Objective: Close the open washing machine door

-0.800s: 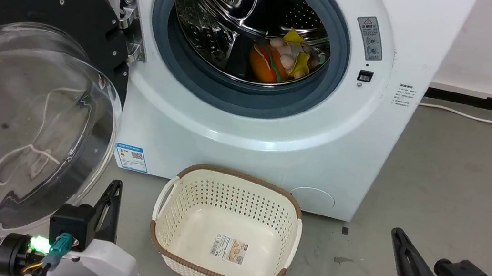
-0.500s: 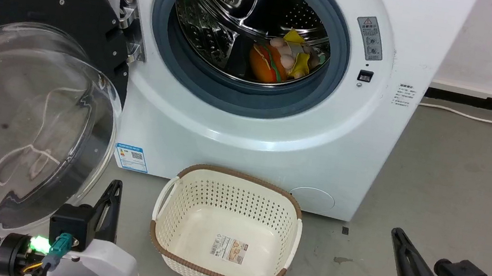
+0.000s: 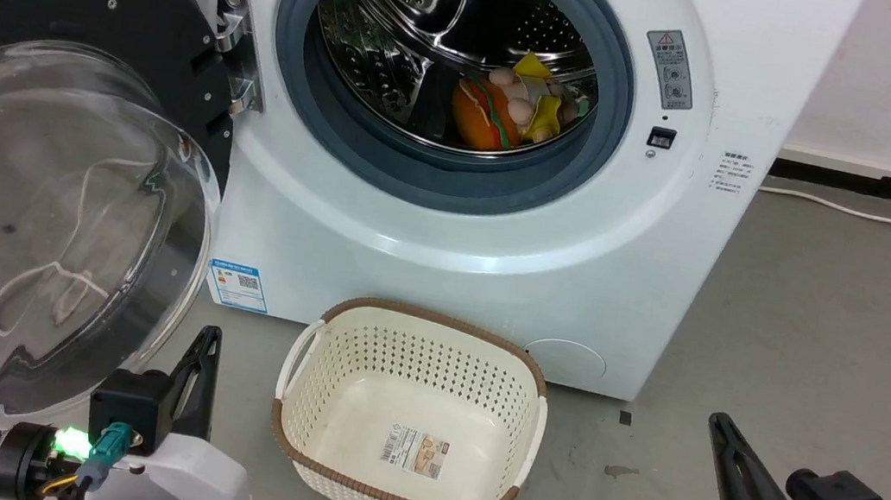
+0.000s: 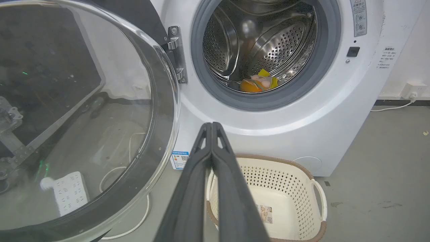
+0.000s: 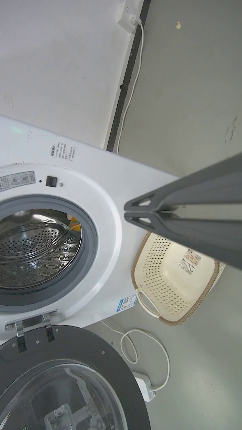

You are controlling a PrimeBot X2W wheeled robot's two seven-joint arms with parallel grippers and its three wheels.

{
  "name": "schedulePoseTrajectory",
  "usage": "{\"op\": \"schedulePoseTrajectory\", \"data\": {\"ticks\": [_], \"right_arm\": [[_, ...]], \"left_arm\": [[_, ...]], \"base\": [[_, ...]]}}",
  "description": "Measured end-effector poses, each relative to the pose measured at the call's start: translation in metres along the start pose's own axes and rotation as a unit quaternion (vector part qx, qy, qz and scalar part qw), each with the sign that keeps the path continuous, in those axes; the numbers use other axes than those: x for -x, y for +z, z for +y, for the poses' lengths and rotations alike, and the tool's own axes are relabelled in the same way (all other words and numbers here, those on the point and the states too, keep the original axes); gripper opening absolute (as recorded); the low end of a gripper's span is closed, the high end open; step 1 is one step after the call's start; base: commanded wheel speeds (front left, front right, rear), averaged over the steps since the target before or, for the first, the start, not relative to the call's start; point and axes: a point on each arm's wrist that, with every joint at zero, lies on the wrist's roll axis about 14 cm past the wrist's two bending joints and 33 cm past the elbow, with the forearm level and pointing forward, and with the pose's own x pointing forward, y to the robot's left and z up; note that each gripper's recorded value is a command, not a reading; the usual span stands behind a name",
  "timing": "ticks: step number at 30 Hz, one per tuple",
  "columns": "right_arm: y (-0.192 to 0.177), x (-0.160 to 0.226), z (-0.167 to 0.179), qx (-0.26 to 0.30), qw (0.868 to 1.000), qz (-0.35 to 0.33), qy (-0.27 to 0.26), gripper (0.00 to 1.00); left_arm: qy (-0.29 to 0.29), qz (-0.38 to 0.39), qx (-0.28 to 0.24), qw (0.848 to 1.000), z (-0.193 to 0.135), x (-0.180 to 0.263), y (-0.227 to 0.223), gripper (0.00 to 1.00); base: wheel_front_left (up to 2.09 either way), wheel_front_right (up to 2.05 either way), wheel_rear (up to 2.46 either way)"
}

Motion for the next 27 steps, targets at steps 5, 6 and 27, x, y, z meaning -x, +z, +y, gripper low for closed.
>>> {"op": "schedulePoseTrajectory", "data": {"ticks": [5, 6, 27], "right_arm": [[0.0000, 0.0000, -0.0001, 0.000, 1.000, 0.000, 0.000, 0.00], [0.0000, 0.0000, 0.0000, 0.000, 1.000, 0.000, 0.000, 0.00], [-0.0003, 0.0001, 0.0002, 0.000, 1.000, 0.000, 0.000, 1.00]], "left_arm": [[0.000, 0.000, 0.000, 1.000, 0.0000, 0.0000, 0.0000, 0.00], [0.000, 0.000, 0.000, 1.000, 0.0000, 0.0000, 0.0000, 0.00], [0.000, 0.000, 0.000, 1.000, -0.0001, -0.0001, -0.0001, 1.00]], "base": [[0.00, 0.00, 0.00], [0.00, 0.00, 0.00], [0.00, 0.00, 0.00]]}}
